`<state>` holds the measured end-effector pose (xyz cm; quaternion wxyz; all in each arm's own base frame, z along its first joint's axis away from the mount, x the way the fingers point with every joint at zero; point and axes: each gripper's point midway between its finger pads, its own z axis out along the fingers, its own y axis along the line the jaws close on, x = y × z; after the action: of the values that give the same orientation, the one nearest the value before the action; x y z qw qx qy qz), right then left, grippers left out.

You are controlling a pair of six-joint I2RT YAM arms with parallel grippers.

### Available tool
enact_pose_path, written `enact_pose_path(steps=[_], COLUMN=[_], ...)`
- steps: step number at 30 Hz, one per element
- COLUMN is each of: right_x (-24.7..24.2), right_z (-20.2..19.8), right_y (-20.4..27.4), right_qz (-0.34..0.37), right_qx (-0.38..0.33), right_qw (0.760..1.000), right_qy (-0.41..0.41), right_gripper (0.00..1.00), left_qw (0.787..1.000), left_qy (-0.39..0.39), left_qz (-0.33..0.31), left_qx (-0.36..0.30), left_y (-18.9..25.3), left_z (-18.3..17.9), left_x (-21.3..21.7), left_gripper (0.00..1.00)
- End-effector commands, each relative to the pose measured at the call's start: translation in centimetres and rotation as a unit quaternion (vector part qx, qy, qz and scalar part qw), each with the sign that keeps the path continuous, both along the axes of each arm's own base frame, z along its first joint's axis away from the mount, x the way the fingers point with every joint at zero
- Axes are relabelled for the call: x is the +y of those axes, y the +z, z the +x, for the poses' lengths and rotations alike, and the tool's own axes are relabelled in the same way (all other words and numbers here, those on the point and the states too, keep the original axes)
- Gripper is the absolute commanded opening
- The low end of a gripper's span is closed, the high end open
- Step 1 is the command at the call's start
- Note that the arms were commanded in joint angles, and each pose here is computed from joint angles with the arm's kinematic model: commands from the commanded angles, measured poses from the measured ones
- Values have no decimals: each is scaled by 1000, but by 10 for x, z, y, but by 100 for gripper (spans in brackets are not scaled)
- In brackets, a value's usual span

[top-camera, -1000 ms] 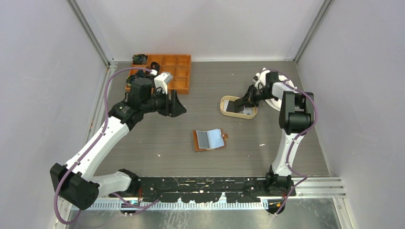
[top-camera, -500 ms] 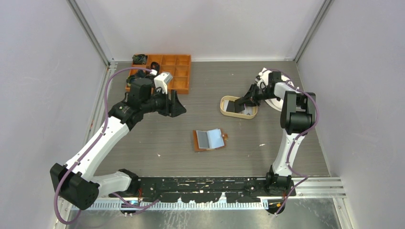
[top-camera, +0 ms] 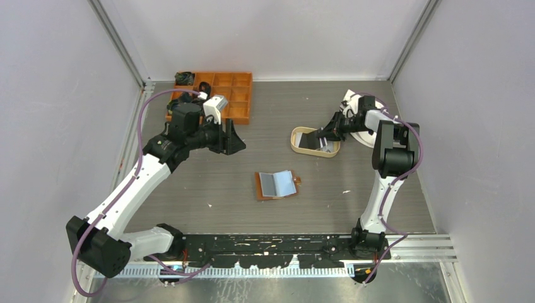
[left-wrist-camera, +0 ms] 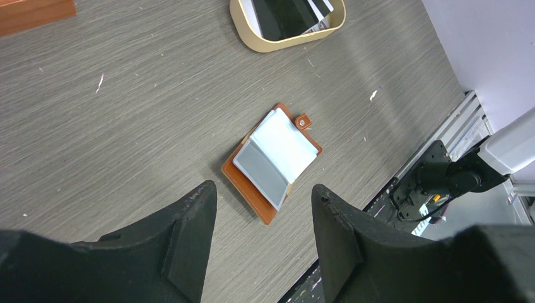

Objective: Put the credit cards into the card holder
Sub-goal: Pick up the credit card from the storage box.

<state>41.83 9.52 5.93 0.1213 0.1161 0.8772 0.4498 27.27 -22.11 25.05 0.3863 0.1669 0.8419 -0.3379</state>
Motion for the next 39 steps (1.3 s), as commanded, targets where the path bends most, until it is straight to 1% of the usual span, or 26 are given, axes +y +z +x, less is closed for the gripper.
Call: enact_pose_path(steps=[1,11,20,29,35,38,39], right_x=[-1,-10,-16,-25,-31,-31,-31], right_z=[3,1,-1,-3,-5,-8,-10], right_y=[19,18,16,23,42,53,58], right_qz=[15,12,2,-15,-17,-20,-22], right_qx=[-22,-15,-13,-27,-54,-71,-81], right_qw=[1000,1000,1000,999,998,997,996], right_qy=[-2,-9,-13,-17,-18,-11,-9], right_gripper=[20,20,17,4,2,1,1], left_qw=[1000,1000,999,999,998,996,994], left_qy=[-6,-6,-6,-8,-18,-27,-23], left_qz=[-15,-15,-15,-18,-49,-85,-104], left_qx=[-26,-27,-28,-26,-21,-16,-6], left_y=[16,17,17,17,22,30,35], left_z=[0,-1,-1,-1,0,0,0], left_x=[-1,0,0,0,-3,-8,-11], left_gripper=[58,58,58,58,59,60,61])
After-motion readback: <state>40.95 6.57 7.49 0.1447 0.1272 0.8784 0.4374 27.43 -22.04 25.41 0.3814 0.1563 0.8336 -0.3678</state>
